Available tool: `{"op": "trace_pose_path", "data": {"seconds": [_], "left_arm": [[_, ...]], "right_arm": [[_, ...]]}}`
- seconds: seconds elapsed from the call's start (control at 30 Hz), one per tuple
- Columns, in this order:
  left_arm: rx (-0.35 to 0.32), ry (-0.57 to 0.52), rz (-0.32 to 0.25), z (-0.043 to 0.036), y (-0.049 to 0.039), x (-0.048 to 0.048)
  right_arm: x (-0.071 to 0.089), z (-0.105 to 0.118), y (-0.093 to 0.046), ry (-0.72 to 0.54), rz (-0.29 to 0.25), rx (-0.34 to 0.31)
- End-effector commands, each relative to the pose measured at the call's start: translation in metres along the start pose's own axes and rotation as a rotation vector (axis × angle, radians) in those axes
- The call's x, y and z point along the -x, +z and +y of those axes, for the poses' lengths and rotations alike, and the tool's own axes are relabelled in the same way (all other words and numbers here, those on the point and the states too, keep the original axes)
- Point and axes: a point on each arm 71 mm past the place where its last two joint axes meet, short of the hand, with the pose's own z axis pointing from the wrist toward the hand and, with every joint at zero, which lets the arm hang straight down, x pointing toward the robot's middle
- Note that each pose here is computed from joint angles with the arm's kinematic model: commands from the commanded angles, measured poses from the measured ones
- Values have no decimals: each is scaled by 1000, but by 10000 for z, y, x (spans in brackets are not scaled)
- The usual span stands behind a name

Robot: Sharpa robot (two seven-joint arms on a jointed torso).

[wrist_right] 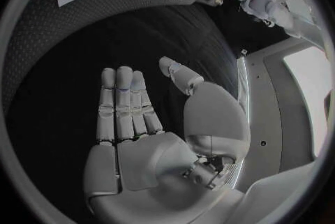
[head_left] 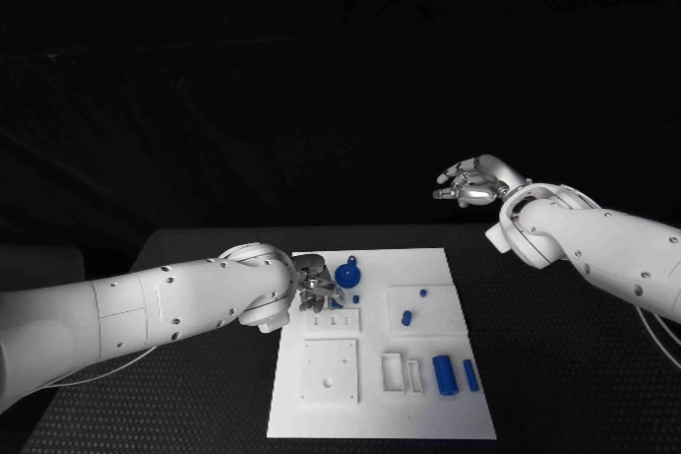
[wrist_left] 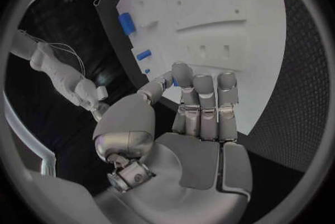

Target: Assemble the parts on the task board

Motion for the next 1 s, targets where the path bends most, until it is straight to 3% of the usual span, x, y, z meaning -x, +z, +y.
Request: {"op": "trace_pose_path", "data": {"seconds": [0.03,0.23,0.53,0.7,1.0], "left_arm": [[26,70,10,-5,-4,-35],[39,76,7,44,-10,-77],[41,41,-43,160,-25,-123],[28,13,-80,194,-22,-178],[32,-7,-85,246,7,-285]], "right_arm": [[63,-1,58,162,-64,13],[78,-68,175,265,-53,-22],[82,-88,218,263,-70,-30],[79,-35,222,150,-72,34],[51,6,227,118,-62,62]]}}
